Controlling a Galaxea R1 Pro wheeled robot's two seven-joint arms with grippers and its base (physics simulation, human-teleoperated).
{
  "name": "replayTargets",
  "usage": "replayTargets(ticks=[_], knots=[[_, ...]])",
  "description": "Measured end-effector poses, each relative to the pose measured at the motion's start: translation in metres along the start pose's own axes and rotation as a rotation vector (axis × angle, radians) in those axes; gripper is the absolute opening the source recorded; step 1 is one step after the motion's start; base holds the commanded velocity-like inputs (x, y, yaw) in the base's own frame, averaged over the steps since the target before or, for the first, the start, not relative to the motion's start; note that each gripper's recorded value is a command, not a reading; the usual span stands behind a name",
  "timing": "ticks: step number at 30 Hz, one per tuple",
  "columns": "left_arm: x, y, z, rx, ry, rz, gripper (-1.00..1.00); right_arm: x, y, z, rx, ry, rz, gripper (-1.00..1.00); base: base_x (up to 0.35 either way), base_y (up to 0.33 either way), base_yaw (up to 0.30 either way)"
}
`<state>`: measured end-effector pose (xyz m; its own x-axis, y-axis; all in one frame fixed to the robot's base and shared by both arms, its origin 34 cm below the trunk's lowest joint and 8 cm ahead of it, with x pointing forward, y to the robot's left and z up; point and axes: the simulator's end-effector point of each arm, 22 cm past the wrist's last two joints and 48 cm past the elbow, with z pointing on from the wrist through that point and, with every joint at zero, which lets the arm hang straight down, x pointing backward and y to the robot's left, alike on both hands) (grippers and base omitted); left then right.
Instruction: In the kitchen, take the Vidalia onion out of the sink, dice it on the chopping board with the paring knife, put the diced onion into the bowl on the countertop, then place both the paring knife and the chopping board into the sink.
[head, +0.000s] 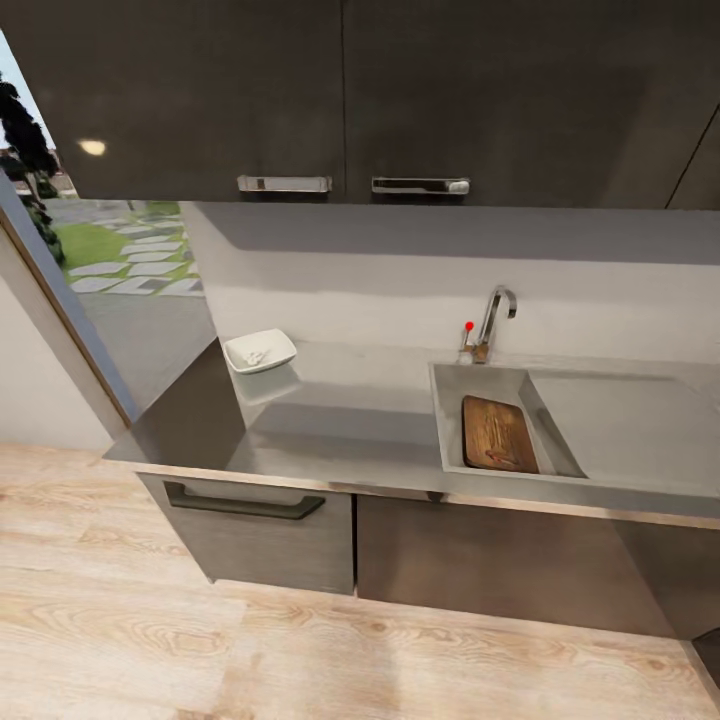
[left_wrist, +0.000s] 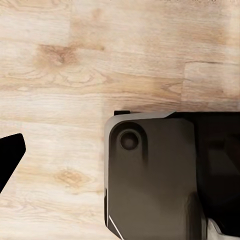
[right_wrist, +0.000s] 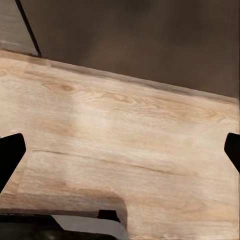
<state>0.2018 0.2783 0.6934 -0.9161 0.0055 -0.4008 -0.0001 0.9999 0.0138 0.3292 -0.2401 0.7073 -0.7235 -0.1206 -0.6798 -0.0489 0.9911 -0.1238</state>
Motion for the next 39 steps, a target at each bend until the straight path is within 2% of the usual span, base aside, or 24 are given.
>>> replayTargets(ticks=[2, 5, 13, 17, 28, 39], knots=[[0.0, 0.0, 0.0, -0.001, 0.0, -0.001, 1.0, 0.024, 0.01, -0.009, -0.011, 0.015, 0.015, 1.0, 0.0, 0.0, 0.0], [-0.001, 0.0, 0.0, -0.001, -0.003, -0.001, 1.0, 0.029, 0.012, -0.012, -0.01, 0.019, 0.019, 1.0, 0.0, 0.0, 0.0], [-0.004, 0.0, 0.0, -0.001, -0.012, -0.001, 1.0, 0.036, -0.001, -0.012, 0.035, 0.041, 0.069, 1.0, 0.0, 0.0, 0.0], [0.0, 0.001, 0.001, -0.002, -0.005, -0.003, 1.0, 0.037, -0.003, -0.012, 0.041, 0.043, 0.07, 1.0, 0.0, 0.0, 0.0], [-0.016, 0.002, 0.007, -0.004, -0.036, -0.004, 1.0, 0.031, -0.004, -0.011, 0.044, 0.027, 0.073, 1.0, 0.0, 0.0, 0.0], [-0.023, 0.003, 0.008, -0.006, -0.056, -0.004, 1.0, 0.024, 0.004, -0.01, 0.038, 0.009, 0.086, 1.0, 0.0, 0.0, 0.0]])
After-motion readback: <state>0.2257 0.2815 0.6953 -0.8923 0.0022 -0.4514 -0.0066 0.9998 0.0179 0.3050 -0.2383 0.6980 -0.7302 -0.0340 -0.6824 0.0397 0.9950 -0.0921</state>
